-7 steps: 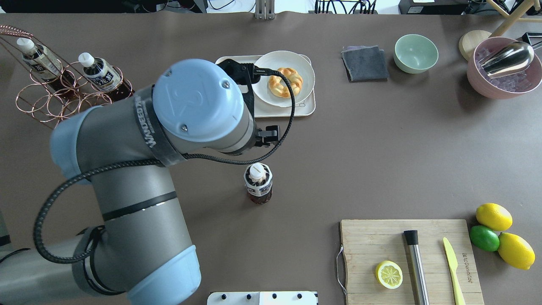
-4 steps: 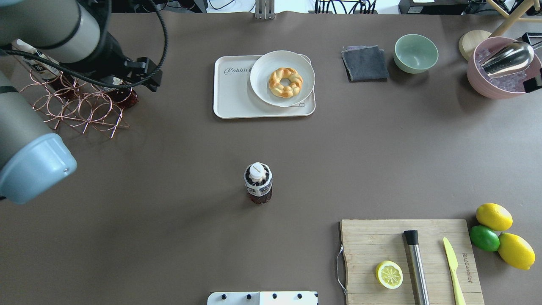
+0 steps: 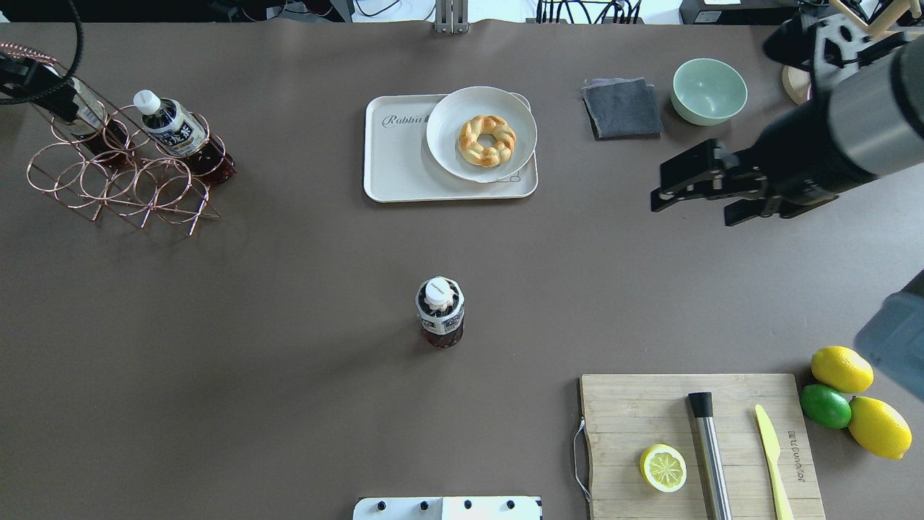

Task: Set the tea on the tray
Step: 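Withdraw the left gripper toward the rack while the right gripper reaches toward the bottle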

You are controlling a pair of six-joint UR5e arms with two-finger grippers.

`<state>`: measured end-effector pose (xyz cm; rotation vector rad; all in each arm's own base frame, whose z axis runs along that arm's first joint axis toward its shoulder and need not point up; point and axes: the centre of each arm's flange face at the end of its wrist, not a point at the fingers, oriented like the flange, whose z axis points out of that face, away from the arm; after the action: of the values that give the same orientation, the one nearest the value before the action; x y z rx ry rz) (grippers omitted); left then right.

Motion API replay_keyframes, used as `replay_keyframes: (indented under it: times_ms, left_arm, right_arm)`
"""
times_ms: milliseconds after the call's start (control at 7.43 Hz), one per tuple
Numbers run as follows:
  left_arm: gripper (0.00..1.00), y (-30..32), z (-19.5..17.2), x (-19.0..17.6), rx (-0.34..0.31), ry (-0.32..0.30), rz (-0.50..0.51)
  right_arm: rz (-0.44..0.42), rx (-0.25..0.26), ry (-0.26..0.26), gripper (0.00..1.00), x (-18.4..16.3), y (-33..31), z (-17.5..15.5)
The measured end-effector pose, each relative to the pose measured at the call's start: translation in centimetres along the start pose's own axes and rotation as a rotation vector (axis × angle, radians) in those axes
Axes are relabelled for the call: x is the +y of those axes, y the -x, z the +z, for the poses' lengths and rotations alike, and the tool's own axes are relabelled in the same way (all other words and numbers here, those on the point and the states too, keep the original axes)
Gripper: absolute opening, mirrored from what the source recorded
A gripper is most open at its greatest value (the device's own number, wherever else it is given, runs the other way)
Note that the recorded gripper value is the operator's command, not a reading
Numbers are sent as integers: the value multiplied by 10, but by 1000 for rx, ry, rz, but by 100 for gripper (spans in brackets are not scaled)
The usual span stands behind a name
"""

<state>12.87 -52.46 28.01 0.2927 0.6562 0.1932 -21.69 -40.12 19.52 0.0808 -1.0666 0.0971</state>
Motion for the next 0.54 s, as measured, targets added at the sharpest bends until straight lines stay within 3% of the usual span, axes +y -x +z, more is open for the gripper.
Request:
replay_keyframes:
  times_ms: [538]
  left_arm:
    - [95,107,29,27,83,18,18]
  right_arm:
    - [30,116,11,100,78,181,70]
